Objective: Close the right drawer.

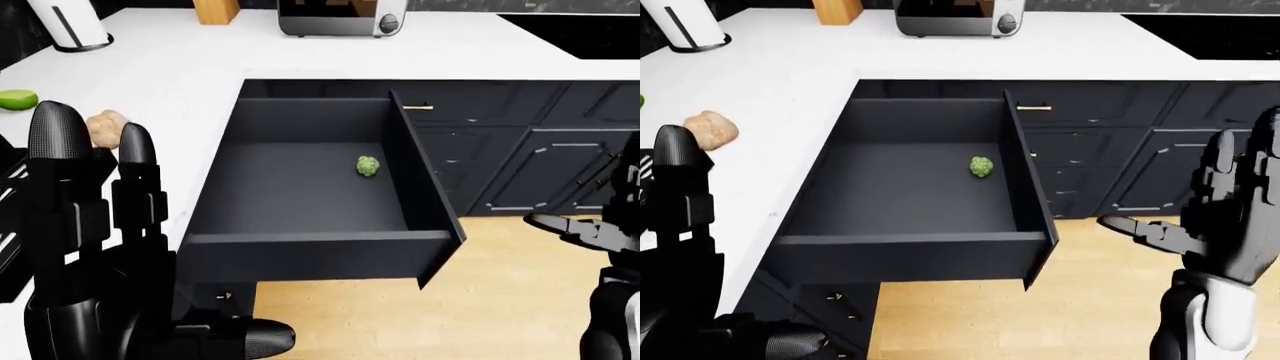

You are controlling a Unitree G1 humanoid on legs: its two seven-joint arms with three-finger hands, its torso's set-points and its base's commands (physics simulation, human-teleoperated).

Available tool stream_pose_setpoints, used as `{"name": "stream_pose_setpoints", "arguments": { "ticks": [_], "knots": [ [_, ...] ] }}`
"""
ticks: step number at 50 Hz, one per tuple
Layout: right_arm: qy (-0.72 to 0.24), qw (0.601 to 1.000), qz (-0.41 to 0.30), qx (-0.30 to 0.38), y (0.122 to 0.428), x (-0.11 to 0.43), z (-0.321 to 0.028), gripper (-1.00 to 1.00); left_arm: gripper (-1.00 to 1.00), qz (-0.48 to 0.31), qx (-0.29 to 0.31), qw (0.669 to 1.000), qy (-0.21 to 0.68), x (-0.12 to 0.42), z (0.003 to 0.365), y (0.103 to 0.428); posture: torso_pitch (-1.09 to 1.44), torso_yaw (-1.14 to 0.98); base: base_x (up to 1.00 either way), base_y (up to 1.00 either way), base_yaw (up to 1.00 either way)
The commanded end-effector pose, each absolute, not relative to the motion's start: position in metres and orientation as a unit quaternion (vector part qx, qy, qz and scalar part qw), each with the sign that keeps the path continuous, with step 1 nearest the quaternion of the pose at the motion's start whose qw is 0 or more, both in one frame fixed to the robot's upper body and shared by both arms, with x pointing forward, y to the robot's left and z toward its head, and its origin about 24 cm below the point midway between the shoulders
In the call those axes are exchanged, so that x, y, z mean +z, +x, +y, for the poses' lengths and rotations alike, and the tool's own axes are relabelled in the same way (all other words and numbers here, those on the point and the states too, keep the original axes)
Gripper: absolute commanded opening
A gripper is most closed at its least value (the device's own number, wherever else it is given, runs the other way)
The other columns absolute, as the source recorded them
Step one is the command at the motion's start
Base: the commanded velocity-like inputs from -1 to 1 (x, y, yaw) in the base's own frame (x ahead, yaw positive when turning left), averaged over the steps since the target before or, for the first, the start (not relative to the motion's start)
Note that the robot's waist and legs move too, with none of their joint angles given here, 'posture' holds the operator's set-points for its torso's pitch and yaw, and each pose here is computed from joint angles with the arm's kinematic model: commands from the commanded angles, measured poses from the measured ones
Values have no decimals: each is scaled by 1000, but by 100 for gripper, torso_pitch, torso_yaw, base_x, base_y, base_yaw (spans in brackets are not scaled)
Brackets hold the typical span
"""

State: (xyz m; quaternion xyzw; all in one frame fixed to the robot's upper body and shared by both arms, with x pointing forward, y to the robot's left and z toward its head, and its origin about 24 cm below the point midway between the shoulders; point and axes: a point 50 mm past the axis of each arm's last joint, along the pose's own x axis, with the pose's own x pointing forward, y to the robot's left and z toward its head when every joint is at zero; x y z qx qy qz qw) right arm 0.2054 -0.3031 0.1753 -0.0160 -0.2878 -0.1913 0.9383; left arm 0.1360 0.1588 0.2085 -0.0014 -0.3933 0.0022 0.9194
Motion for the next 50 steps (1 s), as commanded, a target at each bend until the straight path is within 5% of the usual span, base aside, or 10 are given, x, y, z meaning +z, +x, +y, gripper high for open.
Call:
{"name": "stream_pose_setpoints", "arguments": {
  "ticks": [1,17,34,50],
  "knots": [
    [-36,926,-322,-193,210,176,-309,100,100,-420,0,908,-2,216,158,130,0,0,0,0,0],
    [6,941,-226,-253,246,81,-356,100,100,-419,-1,908,-2,217,158,131,0,0,0,0,0],
    [-17,968,-151,-202,296,56,-319,100,100,-418,-2,909,-1,216,157,131,0,0,0,0,0],
    [-31,979,-118,-162,310,47,-292,100,100,-417,0,909,-2,217,158,132,0,0,0,0,0]
  ]
}}
